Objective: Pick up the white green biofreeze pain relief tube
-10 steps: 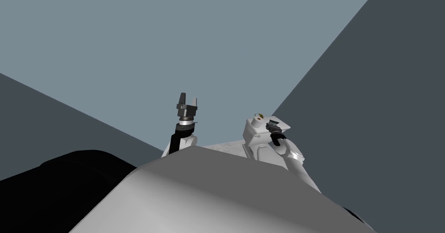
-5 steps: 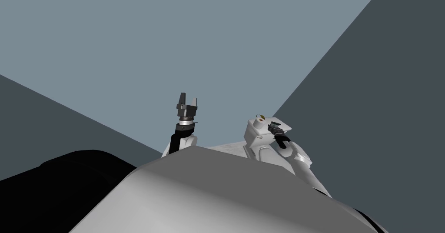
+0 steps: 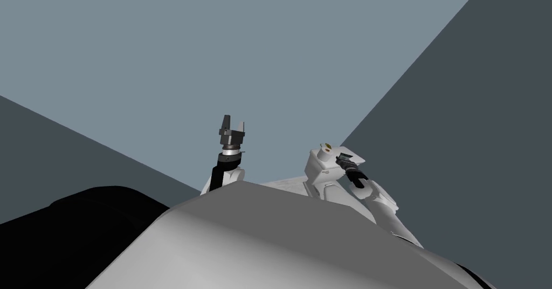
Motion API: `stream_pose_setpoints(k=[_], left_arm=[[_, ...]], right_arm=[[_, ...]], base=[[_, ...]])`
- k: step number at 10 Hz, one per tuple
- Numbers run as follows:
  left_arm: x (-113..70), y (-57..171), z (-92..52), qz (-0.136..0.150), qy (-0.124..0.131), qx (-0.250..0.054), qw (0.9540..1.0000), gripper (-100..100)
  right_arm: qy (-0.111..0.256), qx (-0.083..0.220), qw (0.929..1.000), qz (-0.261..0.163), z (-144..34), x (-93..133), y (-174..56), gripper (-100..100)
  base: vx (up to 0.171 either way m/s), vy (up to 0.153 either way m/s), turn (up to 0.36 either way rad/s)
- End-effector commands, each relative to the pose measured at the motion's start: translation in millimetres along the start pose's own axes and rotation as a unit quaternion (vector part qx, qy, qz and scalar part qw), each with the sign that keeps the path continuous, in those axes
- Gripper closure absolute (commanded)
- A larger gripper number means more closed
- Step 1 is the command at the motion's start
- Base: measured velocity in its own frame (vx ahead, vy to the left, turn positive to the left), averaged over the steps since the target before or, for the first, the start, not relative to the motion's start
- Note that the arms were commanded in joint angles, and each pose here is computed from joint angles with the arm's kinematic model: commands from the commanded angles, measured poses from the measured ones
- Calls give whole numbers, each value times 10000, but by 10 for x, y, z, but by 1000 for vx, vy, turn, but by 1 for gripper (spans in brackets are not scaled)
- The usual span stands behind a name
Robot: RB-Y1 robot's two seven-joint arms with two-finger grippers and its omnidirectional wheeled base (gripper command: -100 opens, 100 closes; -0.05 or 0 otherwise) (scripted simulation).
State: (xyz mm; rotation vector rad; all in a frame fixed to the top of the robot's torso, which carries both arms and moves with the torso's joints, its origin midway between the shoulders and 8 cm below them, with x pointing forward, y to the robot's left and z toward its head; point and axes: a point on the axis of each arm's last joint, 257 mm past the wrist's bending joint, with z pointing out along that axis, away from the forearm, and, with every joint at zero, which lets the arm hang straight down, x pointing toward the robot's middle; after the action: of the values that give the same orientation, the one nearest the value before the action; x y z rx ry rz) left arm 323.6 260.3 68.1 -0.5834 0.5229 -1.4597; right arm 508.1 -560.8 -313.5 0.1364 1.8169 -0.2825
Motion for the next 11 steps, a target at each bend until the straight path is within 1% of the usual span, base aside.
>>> stream_pose_setpoints(k=[1,2,3,5,6,7,8,9,10,11], left_arm=[[0,0,0,0,0,0,10000,0],[0,0,0,0,0,0,10000,0],[0,0,0,0,0,0,10000,0],[0,0,0,0,0,0,10000,0],[0,0,0,0,0,0,10000,0],[0,0,0,0,0,0,10000,0],[0,0,0,0,0,0,10000,0],[0,0,0,0,0,0,10000,0],[0,0,0,0,0,0,10000,0],[0,0,0,0,0,0,10000,0]], right_arm=[[19,-25,10000,-7,-15,49,-89,100],[-7,-6,9999,116,-15,37,-99,100],[-56,-29,9999,-109,-36,-13,-272,100],[-66,24,9999,127,-54,25,-314,100],[-171,38,9998,-61,-69,-97,-495,100],[-120,66,9999,14,-103,5,-535,100],[-158,94,9997,132,-104,-14,-551,100],[-257,128,9996,-75,-137,-122,-748,100],[-246,168,9996,13,-166,-64,-788,100],[-283,203,9993,128,-169,-79,-808,100]], base=[[37,83,-29],[11,36,-12],[16,69,0],[18,58,-14],[29,90,-3],[33,81,-27],[10,37,-6],[23,90,-1],[30,83,-27],[9,32,-10]])
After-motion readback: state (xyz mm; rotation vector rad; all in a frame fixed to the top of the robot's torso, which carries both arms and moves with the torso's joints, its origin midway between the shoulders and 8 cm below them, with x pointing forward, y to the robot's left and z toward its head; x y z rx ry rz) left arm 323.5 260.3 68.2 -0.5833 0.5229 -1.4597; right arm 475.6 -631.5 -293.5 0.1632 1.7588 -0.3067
